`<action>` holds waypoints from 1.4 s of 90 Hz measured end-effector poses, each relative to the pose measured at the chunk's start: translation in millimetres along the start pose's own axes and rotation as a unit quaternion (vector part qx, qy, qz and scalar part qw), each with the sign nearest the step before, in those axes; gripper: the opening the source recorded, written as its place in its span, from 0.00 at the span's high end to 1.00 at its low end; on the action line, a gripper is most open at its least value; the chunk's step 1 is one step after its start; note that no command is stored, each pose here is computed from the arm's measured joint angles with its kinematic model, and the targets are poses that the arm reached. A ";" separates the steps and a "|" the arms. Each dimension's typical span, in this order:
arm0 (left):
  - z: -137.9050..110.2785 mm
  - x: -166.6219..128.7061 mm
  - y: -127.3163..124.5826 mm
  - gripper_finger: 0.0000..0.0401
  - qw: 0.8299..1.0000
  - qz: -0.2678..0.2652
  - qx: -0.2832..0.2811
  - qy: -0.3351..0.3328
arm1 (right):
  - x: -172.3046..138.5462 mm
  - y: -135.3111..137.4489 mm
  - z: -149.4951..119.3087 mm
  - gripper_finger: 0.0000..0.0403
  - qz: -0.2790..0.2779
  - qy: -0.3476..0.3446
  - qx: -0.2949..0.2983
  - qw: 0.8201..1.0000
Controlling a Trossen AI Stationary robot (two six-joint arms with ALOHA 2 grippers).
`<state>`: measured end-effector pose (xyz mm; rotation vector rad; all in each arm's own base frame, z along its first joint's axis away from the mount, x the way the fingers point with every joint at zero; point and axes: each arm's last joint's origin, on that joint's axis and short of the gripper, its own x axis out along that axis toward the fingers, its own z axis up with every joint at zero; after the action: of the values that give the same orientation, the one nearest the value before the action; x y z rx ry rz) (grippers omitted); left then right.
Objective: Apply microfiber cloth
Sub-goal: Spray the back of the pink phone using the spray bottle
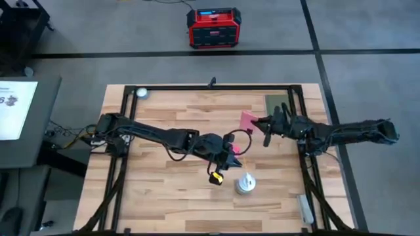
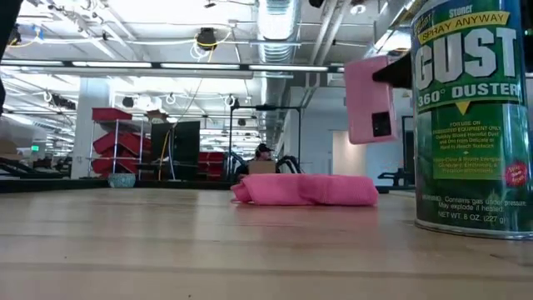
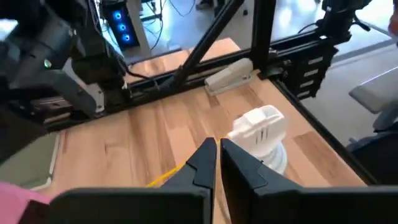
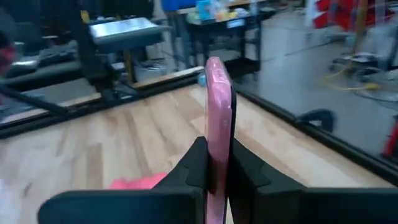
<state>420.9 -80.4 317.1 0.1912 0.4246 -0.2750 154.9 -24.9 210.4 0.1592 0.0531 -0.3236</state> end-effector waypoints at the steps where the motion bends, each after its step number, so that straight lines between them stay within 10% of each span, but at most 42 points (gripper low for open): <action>1: 0.2 0.0 0.1 1.00 1.000 -0.002 0.000 -0.001 | 0.1 -0.7 0.2 0.96 0.005 -0.001 0.001 1.000; 56: 2.2 -10.7 15.8 1.00 0.995 -0.035 -0.075 0.059 | 36.8 -32.9 -11.9 0.96 0.112 0.005 0.005 0.994; 126: 19.5 -5.7 17.7 1.00 0.993 -0.055 0.040 0.097 | 51.2 -33.2 -15.6 0.96 0.170 0.003 0.037 0.985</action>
<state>428.6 -67.0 339.3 0.2751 0.6190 -0.3837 192.3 -69.4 186.1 0.2384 0.0190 0.0167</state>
